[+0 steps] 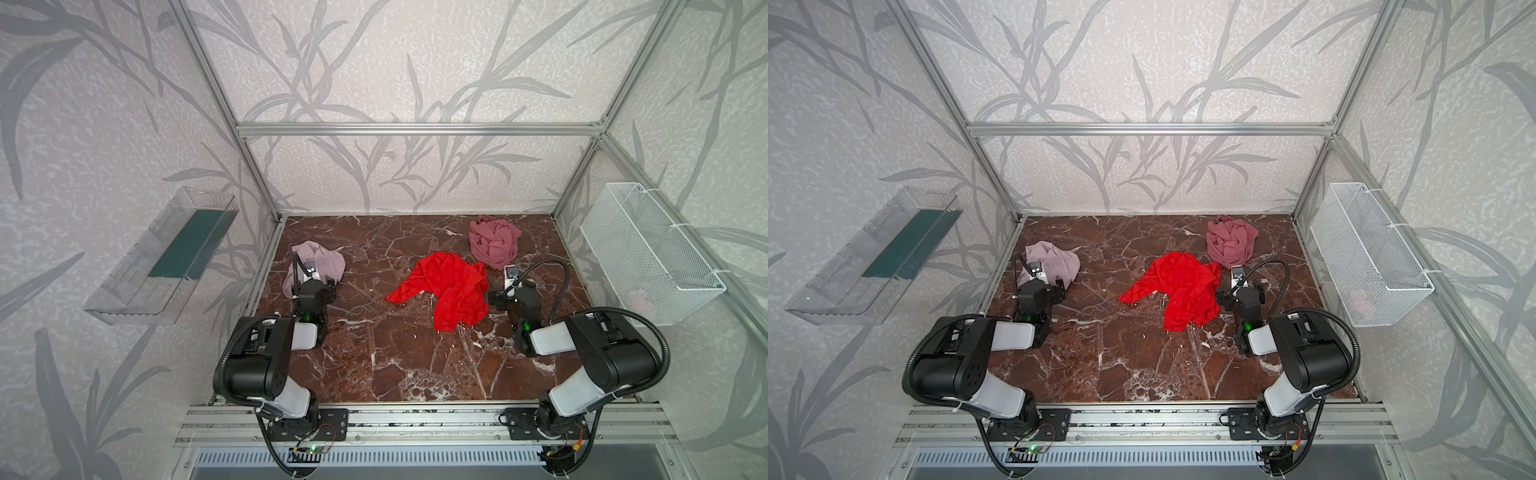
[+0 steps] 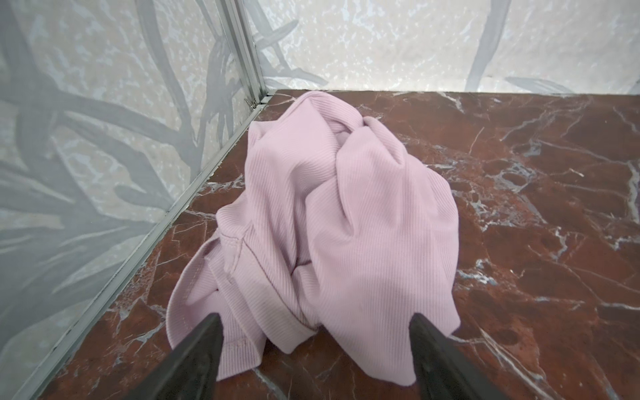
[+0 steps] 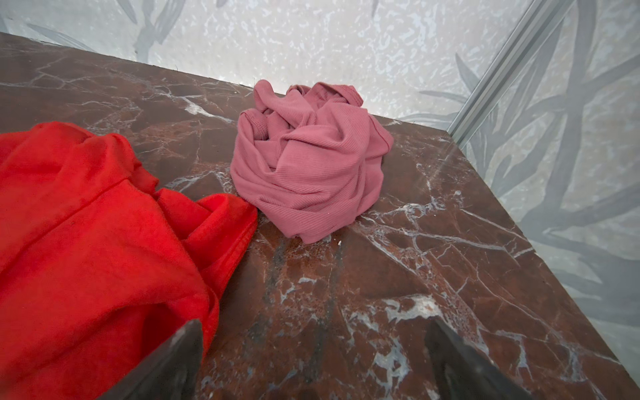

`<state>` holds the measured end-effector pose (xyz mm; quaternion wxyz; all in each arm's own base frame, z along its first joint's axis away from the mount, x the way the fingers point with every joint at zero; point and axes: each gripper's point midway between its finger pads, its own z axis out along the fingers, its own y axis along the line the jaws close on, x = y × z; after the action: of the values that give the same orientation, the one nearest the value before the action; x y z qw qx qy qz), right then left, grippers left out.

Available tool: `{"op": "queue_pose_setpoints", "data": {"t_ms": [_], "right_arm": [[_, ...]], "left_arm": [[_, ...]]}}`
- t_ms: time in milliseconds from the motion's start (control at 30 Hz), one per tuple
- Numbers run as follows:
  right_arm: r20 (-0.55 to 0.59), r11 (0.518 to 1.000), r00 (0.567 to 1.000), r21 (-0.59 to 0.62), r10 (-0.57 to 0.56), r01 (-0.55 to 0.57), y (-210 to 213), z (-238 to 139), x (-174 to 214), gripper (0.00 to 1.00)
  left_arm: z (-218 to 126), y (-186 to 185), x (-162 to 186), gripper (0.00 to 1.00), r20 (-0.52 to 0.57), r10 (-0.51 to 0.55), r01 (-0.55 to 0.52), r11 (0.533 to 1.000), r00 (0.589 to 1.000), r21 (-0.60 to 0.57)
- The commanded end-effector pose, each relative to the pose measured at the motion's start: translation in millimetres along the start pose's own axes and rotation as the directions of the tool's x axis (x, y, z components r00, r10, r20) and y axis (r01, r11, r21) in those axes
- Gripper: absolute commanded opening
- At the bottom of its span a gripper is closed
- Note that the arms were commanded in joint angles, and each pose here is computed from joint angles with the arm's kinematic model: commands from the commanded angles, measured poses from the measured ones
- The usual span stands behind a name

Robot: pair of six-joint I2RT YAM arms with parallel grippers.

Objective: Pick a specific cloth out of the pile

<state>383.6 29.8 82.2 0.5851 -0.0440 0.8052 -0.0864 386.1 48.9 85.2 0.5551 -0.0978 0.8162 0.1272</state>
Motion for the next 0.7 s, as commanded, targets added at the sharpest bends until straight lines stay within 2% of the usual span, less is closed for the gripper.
{"op": "queue_pose_setpoints", "data": {"t_ms": [0, 67, 667], "right_arm": [[0.071, 1.0, 0.997, 0.008, 0.01, -0.01, -2.5, -0.6, -17.8, 0.99], [0.069, 1.0, 0.998, 0.003, 0.004, -0.004, -0.7, -0.4, -18.1, 0.99], [0.079, 1.0, 0.997, 0.005, 0.002, -0.003, -0.7, -2.0, -18.5, 0.99]], "left_arm": [[-0.2, -1.5, -12.5, 0.83, 0.045, -0.035, 0.035, 0.999, 0.998, 0.02], [-0.1, -1.3, -14.3, 0.83, 0.074, -0.032, 0.031, 0.999, 0.997, 0.02], [0.1, -1.0, -13.1, 0.83, 0.063, -0.034, 0.033, 0.999, 0.997, 0.019]]}}
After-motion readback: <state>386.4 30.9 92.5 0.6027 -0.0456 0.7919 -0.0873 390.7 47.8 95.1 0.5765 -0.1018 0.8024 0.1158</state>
